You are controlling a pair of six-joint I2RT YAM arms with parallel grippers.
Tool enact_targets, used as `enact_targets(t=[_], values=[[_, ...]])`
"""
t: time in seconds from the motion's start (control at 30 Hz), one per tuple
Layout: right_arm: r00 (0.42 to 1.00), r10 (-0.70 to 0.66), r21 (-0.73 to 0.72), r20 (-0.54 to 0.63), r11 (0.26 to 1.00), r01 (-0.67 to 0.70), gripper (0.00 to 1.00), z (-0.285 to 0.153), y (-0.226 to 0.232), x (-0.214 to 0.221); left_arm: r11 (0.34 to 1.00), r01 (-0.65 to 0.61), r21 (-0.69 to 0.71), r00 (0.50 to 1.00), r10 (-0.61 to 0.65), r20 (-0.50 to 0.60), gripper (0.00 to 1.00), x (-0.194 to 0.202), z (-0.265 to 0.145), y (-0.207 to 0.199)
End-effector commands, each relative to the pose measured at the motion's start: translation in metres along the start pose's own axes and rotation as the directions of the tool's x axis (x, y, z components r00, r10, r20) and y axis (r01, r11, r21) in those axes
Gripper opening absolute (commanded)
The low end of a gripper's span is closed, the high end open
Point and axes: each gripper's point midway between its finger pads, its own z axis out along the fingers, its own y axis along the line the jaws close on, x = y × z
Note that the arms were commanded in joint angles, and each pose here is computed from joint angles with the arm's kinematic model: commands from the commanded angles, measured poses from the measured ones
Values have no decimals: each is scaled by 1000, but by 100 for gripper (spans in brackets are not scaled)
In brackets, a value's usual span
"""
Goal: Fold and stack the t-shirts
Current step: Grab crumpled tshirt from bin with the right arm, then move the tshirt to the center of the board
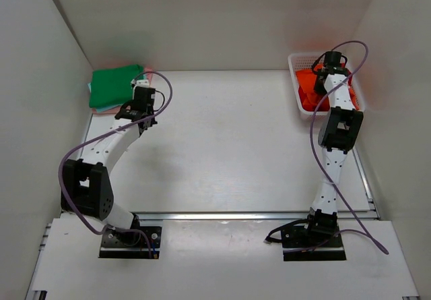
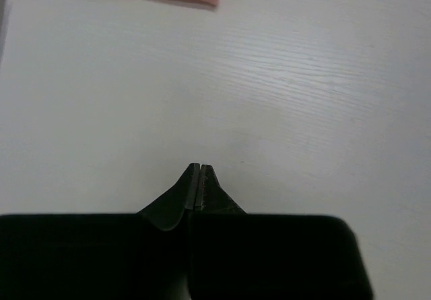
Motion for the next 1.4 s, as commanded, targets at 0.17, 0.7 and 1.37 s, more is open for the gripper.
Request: enact_targets(t=[0.17, 0.7, 1.37], values=[[850, 71, -101, 521, 995, -22, 0, -176, 6, -173, 891, -22, 454, 988, -49, 144, 0, -84, -28, -61], [581, 167, -420, 797, 843, 334, 0, -495, 147, -133, 824, -79, 560, 907, -173, 383, 9, -160, -189, -72], [957, -239, -676, 166, 679, 287, 53, -347, 222, 194, 594, -13, 804, 1000, 26, -2, 53, 37, -148, -161]])
